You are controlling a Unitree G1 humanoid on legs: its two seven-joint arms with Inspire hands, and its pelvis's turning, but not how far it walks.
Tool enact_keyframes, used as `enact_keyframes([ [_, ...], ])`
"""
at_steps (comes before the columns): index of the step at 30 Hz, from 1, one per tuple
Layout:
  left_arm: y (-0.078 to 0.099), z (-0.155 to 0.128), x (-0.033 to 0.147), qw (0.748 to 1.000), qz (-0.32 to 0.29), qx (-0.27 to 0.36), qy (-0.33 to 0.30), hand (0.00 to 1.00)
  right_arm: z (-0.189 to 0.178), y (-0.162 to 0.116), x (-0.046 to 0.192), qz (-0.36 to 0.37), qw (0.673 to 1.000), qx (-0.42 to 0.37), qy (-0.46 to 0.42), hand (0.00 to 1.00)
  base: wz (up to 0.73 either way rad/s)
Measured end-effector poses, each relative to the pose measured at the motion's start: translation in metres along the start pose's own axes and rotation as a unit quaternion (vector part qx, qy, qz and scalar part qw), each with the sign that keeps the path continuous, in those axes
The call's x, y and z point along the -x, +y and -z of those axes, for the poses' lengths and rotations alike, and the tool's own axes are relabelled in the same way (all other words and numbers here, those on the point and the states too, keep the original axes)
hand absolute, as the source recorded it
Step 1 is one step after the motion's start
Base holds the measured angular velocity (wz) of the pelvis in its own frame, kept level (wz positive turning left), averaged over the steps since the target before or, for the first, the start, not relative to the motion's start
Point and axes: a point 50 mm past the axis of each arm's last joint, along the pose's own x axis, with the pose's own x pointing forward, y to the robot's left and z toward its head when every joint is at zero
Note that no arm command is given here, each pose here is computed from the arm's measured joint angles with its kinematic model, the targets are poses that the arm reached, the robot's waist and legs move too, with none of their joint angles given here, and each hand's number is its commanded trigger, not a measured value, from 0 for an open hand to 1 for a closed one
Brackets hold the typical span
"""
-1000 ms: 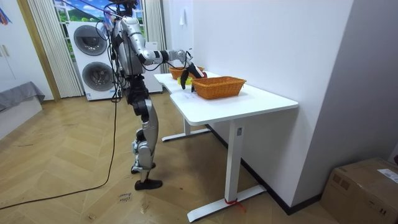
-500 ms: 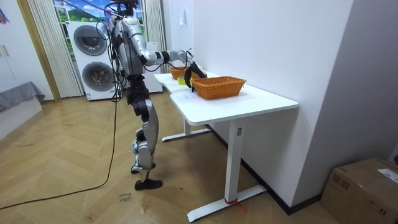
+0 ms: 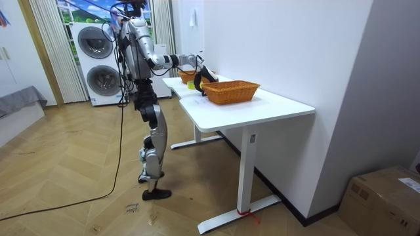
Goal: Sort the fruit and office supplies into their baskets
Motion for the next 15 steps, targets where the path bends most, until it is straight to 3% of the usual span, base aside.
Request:
enact_keyframes([
  [15,0.001,-0.0013,-0.0007,1.0,0.002,0.004,-0.002,0.0,-0.0072,-0.0032,0.0027,0.015,0.999,0.017,-0.026,1.0,-0.01],
])
